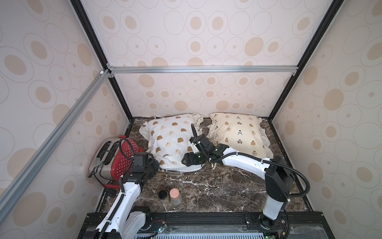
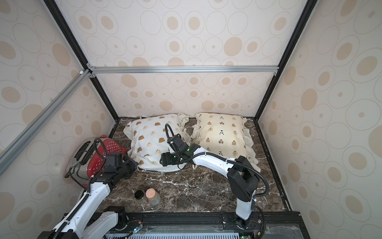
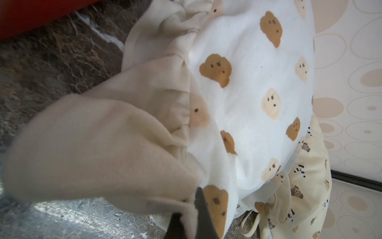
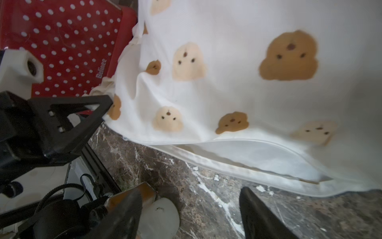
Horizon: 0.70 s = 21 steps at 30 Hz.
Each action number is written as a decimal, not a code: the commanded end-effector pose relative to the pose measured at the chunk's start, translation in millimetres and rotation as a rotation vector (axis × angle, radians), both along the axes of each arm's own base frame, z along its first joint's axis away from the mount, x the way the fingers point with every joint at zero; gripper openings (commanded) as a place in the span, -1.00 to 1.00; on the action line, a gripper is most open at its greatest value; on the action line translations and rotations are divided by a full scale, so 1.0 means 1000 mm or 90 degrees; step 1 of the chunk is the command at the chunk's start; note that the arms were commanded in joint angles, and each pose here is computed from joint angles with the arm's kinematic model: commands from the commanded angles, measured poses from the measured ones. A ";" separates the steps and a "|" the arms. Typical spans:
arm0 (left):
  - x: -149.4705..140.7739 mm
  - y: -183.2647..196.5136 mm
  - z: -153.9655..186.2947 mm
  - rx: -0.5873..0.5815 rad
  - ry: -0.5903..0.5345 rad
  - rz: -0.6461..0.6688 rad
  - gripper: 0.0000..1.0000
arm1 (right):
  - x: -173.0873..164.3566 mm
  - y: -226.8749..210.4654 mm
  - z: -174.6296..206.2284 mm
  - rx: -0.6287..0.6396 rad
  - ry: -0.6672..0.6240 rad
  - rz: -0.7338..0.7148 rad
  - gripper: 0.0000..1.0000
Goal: Zip up pillowcases
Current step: Pick up the pillowcase from the center of the board.
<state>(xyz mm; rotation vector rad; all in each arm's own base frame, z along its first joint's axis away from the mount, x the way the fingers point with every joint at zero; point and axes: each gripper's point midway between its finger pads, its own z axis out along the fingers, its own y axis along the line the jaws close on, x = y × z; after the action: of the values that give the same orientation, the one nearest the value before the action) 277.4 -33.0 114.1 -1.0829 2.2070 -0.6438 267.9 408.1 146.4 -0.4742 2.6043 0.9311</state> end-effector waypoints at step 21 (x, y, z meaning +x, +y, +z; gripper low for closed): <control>0.004 -0.006 0.036 0.013 -0.033 -0.049 -1.00 | -0.050 0.073 -0.042 0.080 0.030 0.099 0.08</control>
<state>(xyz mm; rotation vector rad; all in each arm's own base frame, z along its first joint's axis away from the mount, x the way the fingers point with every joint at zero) 274.9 -38.2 129.4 -1.0096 2.2361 -0.6583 222.3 470.9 111.7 -0.6212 2.5791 1.1178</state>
